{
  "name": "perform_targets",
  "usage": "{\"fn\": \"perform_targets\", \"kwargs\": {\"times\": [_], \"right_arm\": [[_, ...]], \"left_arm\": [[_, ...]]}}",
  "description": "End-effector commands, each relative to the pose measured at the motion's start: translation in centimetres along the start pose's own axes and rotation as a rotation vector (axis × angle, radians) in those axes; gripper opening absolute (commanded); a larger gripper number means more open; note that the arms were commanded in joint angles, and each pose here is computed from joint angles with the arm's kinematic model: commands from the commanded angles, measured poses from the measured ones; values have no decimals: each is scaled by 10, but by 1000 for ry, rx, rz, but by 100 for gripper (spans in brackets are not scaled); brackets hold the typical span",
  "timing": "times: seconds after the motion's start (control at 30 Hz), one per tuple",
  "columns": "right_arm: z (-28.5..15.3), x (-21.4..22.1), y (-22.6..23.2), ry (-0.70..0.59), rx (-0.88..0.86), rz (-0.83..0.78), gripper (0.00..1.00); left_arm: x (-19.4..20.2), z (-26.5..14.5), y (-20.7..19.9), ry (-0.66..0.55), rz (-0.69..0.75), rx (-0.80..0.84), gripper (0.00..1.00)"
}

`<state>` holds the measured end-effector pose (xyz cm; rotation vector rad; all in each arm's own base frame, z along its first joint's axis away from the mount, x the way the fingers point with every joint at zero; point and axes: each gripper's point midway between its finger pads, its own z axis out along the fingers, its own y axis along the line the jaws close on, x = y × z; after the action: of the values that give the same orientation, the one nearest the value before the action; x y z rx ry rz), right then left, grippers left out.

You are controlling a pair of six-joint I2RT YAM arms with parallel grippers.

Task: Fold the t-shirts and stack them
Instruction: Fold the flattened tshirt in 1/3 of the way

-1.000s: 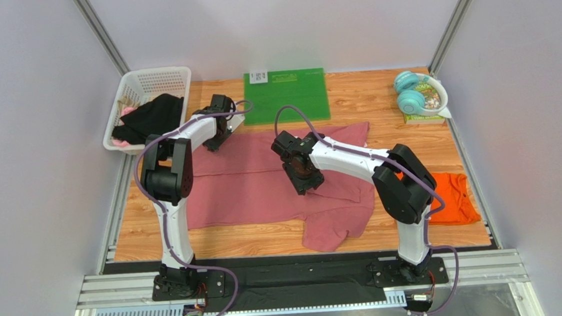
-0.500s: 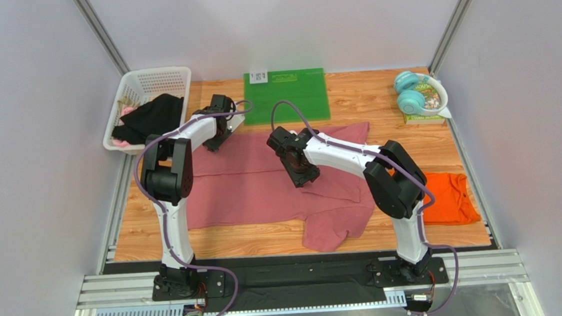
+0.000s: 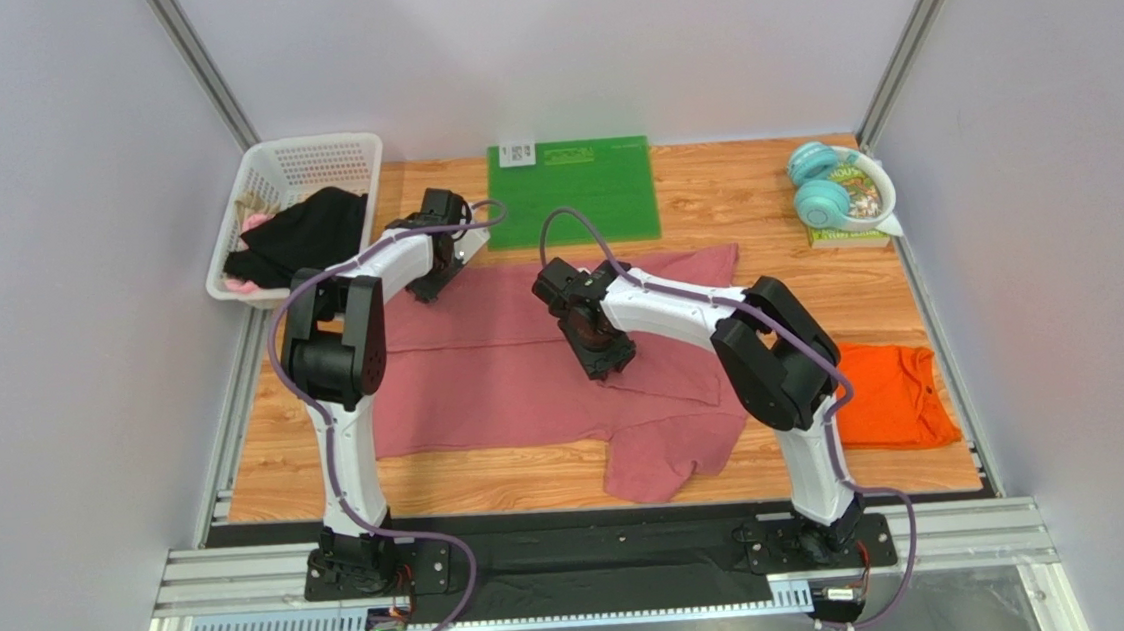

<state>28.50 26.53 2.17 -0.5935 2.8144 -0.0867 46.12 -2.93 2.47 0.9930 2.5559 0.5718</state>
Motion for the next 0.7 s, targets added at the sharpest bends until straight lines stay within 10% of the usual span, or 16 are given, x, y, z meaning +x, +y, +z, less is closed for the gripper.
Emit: {"fn": "perform_targets", "kwargs": {"times": [0.0, 0.37, 0.67], "right_arm": [[-11, 8, 27, 3, -125, -28, 38], [-34, 7, 15, -28, -136, -21, 39], [-48, -68, -103, -176, -245, 485, 42]], "left_arm": [[13, -1, -6, 31, -4, 37, 34], [11, -5, -3, 25, -3, 33, 34], [14, -7, -4, 26, -5, 36, 34]]}}
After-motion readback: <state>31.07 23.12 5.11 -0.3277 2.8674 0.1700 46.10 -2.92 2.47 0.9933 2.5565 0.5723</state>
